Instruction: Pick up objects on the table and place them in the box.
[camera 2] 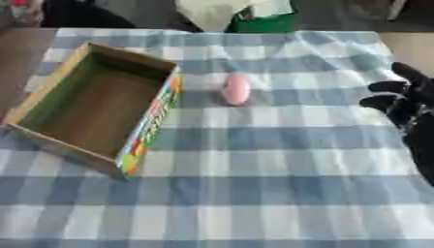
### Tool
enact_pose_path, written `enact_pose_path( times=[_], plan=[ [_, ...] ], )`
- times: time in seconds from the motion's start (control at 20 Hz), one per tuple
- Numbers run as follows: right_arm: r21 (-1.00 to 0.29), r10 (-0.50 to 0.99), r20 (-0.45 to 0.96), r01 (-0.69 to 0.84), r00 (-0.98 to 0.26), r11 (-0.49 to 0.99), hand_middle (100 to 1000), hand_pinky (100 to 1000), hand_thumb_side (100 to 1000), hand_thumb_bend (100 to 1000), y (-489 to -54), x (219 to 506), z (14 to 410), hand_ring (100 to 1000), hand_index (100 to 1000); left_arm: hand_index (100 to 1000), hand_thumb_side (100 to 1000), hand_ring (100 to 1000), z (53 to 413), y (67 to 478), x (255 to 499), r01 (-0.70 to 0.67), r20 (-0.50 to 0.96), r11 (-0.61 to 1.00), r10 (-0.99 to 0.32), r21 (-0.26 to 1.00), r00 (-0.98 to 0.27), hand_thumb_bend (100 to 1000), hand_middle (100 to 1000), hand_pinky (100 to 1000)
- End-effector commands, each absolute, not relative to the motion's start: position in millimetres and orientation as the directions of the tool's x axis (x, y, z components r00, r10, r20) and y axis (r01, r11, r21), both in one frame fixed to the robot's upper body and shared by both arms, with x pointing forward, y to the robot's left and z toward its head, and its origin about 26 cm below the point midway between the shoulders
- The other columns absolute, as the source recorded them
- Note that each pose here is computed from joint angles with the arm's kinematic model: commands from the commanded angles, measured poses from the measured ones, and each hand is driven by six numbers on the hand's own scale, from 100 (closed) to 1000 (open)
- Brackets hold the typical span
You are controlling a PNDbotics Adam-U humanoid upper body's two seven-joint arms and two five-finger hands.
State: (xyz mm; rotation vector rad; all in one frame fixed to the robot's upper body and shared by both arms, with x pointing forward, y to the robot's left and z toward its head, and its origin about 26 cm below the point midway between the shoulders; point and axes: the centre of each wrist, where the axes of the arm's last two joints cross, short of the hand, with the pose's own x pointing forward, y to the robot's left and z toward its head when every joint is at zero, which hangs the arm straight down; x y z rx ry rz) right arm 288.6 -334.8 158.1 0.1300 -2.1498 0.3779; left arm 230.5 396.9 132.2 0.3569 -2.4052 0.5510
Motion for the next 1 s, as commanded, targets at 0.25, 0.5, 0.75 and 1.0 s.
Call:
enact_pose_path(
  times=[0.25, 0.5, 0.75, 1.0],
  plan=[
    [-0.267, 0.086, 0.795, -0.219, -0.6, 0.939, 731, 876, 950, 100, -339.1, 287.1, 169.0, 710, 957, 765, 561, 387, 138.9, 398.2, 228.4, -0.382, 0.621, 0.881, -0.137, -0.28, -0.772, 183, 645, 497],
    [-0.286, 0.098, 0.787, -0.219, -0.609, 0.933, 745, 881, 970, 100, -339.7, 287.9, 172.0, 726, 961, 765, 560, 386, 137.6, 397.7, 228.1, -0.38, 0.621, 0.881, -0.136, -0.28, -0.772, 186, 646, 498],
    [-0.386, 0.157, 0.718, -0.2, -0.678, 0.901, 769, 886, 1000, 100, -339.9, 295.1, 195.3, 756, 962, 765, 560, 386, 137.0, 397.0, 228.3, -0.375, 0.621, 0.884, -0.132, -0.279, -0.773, 187, 647, 499],
    [-0.515, 0.241, 0.585, -0.125, -0.775, 0.848, 791, 874, 1000, 175, -335.0, 308.5, 231.8, 778, 963, 765, 560, 386, 136.4, 396.4, 228.4, -0.369, 0.623, 0.887, -0.127, -0.277, -0.772, 187, 647, 499]
  ],
)
